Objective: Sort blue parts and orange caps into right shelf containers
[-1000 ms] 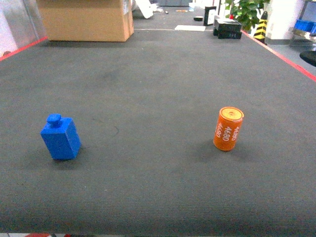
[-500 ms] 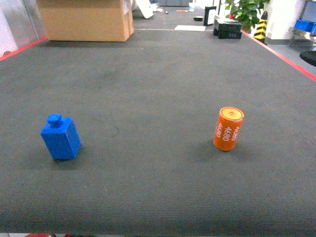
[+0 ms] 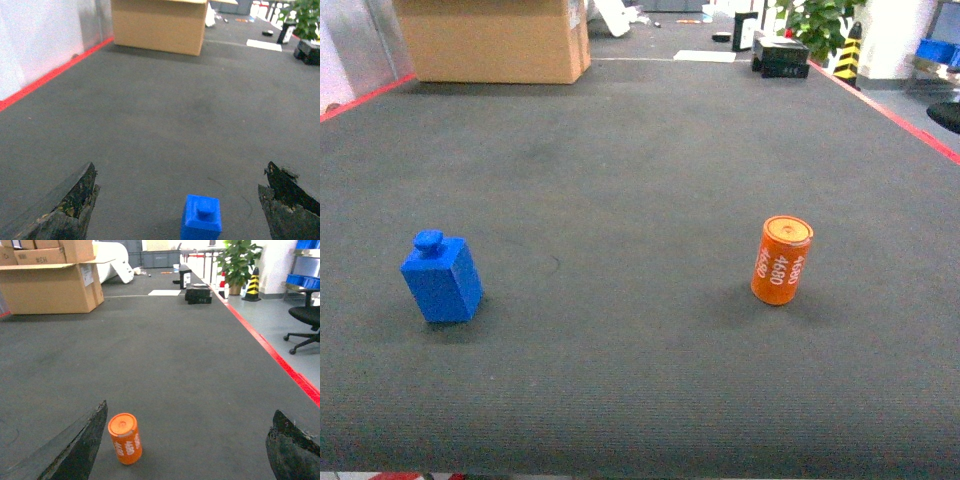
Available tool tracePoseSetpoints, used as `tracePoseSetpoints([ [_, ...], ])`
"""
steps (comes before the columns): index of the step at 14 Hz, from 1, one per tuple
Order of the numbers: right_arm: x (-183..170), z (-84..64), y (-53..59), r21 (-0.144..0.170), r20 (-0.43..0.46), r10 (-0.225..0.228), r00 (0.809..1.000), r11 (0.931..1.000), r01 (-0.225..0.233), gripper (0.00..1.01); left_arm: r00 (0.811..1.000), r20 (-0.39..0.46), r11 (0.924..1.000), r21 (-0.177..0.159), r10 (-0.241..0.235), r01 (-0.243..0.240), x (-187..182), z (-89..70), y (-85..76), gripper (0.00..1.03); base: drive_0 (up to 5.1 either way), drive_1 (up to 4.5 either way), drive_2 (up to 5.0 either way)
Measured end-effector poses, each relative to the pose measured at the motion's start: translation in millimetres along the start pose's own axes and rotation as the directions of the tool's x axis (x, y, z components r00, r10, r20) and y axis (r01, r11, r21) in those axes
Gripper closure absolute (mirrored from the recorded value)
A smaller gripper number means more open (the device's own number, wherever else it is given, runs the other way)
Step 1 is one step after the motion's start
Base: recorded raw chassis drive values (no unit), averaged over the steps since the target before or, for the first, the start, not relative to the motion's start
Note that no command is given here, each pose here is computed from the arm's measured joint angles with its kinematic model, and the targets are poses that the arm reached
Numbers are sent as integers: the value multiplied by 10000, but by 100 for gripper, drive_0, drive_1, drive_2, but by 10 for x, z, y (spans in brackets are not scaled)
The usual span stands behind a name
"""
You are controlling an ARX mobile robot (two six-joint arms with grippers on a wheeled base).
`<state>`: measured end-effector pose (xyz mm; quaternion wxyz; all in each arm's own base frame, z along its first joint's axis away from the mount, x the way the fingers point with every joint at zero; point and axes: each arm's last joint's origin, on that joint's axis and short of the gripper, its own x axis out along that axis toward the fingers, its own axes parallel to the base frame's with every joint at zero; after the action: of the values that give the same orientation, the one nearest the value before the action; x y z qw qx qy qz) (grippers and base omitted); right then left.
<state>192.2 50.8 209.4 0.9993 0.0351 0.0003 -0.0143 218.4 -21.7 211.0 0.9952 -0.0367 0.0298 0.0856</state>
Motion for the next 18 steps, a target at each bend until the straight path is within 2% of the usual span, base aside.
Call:
tracePoseSetpoints([
  [2,550,-141,185,-67,-951,610,9936,9981,-620,3,9942,-925,9977,334,-552,585,457,-113,-157,5,0,0,0],
  [4,922,-369,317,-21,-1895,1024,9765,9945,-1046,3,9838,-1621,9950,511,-760,853,752,-292,-267,5,0,0,0],
  [6,1181,-583,424,-87,-2480,1147,9619,9927,-1206,3,9754,-2018,9925,651,-886,1036,943,-477,-385,5,0,0,0],
  [8,1302,-715,500,-68,-2801,1274,9515,9909,-1347,3,9692,-2271,9908,725,-948,1139,1046,-604,-465,5,0,0,0],
  [10,1373,-772,526,-38,-2932,1308,9471,9904,-1380,3,9625,-2533,9896,791,-968,1203,1083,-702,-490,5,0,0,0],
  [12,1500,-1011,555,125,-3486,1320,9279,9906,-1362,3,9456,-3099,9877,855,-987,1311,1128,-930,-473,5,0,0,0],
  [13,1533,-1083,563,234,-3641,1358,9214,9903,-1367,3,9416,-3231,9876,878,-951,1299,1139,-999,-471,5,0,0,0],
  [16,1584,-1286,571,339,-4200,1393,8967,9899,-1379,3,9281,-3636,9876,964,-808,1237,1144,-1127,-459,5,0,0,0],
  [18,1625,-1366,579,364,-4401,1381,8873,9900,-1361,3,9138,-4016,9871,1114,-612,1150,1143,-1206,-448,5,0,0,0],
])
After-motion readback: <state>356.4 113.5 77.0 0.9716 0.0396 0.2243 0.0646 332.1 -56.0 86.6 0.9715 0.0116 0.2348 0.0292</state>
